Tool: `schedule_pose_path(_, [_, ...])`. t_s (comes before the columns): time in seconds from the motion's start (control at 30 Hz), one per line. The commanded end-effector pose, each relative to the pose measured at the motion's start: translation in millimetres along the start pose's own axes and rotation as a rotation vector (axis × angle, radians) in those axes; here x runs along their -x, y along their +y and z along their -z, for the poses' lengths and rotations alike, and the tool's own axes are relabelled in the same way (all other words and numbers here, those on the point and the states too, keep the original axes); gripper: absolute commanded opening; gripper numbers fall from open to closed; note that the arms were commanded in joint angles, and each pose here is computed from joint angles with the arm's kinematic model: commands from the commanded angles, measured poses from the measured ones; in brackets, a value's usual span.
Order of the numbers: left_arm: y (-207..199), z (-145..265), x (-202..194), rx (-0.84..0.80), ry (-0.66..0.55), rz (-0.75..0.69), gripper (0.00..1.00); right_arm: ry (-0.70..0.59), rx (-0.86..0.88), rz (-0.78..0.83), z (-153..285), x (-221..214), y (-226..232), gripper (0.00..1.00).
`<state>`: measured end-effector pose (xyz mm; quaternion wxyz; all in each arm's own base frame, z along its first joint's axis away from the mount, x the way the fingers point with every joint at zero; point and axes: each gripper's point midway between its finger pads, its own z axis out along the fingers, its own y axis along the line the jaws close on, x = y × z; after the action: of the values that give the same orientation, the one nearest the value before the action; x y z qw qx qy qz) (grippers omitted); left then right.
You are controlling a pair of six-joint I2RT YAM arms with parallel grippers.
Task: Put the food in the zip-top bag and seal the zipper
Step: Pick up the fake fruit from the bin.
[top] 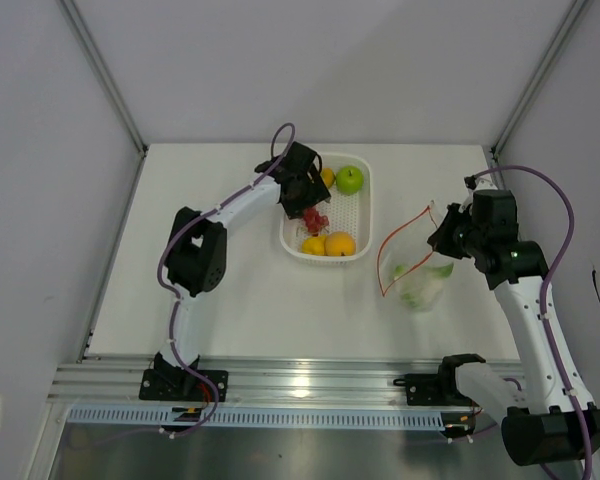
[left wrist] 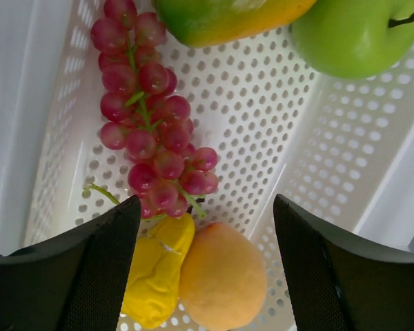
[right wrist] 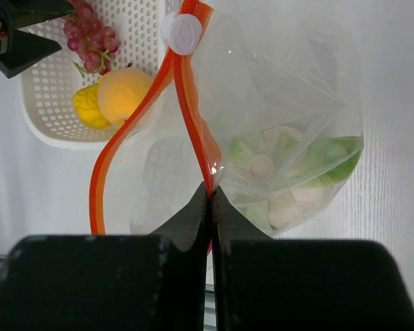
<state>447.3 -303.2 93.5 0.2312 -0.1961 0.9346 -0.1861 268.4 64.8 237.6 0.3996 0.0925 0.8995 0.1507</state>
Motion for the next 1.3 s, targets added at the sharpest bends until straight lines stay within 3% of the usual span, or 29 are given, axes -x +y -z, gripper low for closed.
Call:
schedule_pose_path(0.0, [-17.4,11.2,14.6,-0.013,-0.067,0.069,0.78,-0.043,0.029,0.007,3.5,8.5,6.4,0.00])
schedule_pose_path(0.07, [-18.5,8.2,10.8,-0.025,-0.064,0.069,0.71,-0.047,0.035,0.009,4.3,9.2,7.6,0.00])
schedule_pose_path(0.67, [23.0,-32.9,-16.7,0.166,-0.018,0.128,0.76,-0.057,0.073,0.019,6.5,3.8,11.4,0.00])
schedule_pose_path(0.9, [28.7,-39.5,-14.6,0.194,-0.047,0.134,0.72,-0.060,0.082,0.022,8.0,1.6,12.1,0.00])
schedule_pose_path(1.0, [23.8,-38.9,-14.2,0.179,-0.045,0.132,0.61,-0.063,0.083,0.024,9.7,1.5,12.2,0.00])
schedule_pose_path(1.03, [24.8,-40.2,-17.1,0.176,-0.037,0.124,0.49,-0.067,0.082,0.026,10.4,1.9,11.8,0.00])
schedule_pose_path(1.13, [15.6,-39.1,-19.3,0.117,-0.036,0.105,0.26,-0.070,0.081,0.028,10.8,2.2,11.6,0.00])
schedule_pose_path(1.2, [17.7,-38.5,-28.3,0.098,-0.017,0.092,0.16,-0.069,0.081,0.027,10.9,1.8,11.5,0.00])
schedule_pose_path(1.27, [13.5,-38.3,-32.2,0.060,-0.013,0.093,0.15,-0.071,0.078,0.026,10.9,1.6,10.9,0.00])
